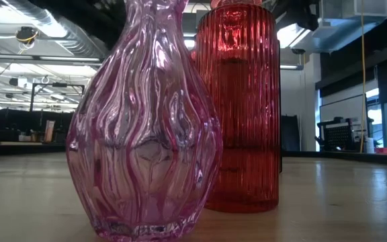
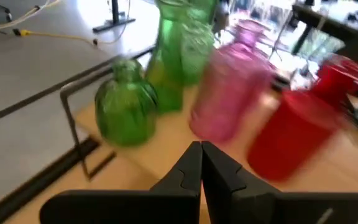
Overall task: Sort vases onto shelf
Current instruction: Put the right transparent vase on the shelf aligned with the other transparent vase
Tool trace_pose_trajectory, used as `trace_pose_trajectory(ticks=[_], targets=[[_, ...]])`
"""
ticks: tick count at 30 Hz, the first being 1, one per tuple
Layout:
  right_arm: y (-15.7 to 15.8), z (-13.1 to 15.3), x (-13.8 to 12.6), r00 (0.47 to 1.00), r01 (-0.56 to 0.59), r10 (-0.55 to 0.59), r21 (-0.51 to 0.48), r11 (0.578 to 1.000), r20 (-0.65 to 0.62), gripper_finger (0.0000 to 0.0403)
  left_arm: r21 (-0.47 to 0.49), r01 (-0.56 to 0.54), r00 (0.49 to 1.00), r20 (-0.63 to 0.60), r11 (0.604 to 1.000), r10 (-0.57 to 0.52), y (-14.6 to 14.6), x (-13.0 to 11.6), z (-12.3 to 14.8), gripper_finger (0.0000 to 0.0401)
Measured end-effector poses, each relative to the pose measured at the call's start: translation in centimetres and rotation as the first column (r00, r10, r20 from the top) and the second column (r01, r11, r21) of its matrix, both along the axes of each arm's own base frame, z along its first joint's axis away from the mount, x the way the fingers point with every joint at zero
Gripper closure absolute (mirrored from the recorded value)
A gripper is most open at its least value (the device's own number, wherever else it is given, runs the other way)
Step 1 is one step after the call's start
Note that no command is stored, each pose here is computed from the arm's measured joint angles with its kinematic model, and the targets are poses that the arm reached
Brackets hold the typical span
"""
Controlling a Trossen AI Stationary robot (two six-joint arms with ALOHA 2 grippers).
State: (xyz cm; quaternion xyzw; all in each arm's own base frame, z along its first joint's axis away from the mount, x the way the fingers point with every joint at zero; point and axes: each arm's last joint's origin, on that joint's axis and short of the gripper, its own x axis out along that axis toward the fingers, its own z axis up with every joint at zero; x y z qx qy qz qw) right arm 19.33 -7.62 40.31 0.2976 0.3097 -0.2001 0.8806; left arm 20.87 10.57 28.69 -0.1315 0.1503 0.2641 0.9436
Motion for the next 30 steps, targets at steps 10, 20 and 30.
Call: trace_pose_trajectory(ticks=[10,20,30], targets=[[4.9,-1.6,1.3,0.956,-0.292,0.291,-0.046,0.955,-0.033,0.0281,-0.162,0.243,0.963,0.157,0.957,-0.218,-8.3,-7.8,3.8,0.0401],[12.0,-6.4,-1.3,0.903,-0.42,0.429,0.23,0.878,0.012,0.0281,-0.287,0.385,0.923,0.152,0.877,-0.355,-10.9,-8.5,3.3,0.0401],[17.9,-6.1,-5.9,0.861,-0.458,0.508,0.405,0.791,-0.02,0.0281,-0.359,0.347,0.929,0.006,0.866,-0.37,-11.3,-9.1,1.9,0.0401]])
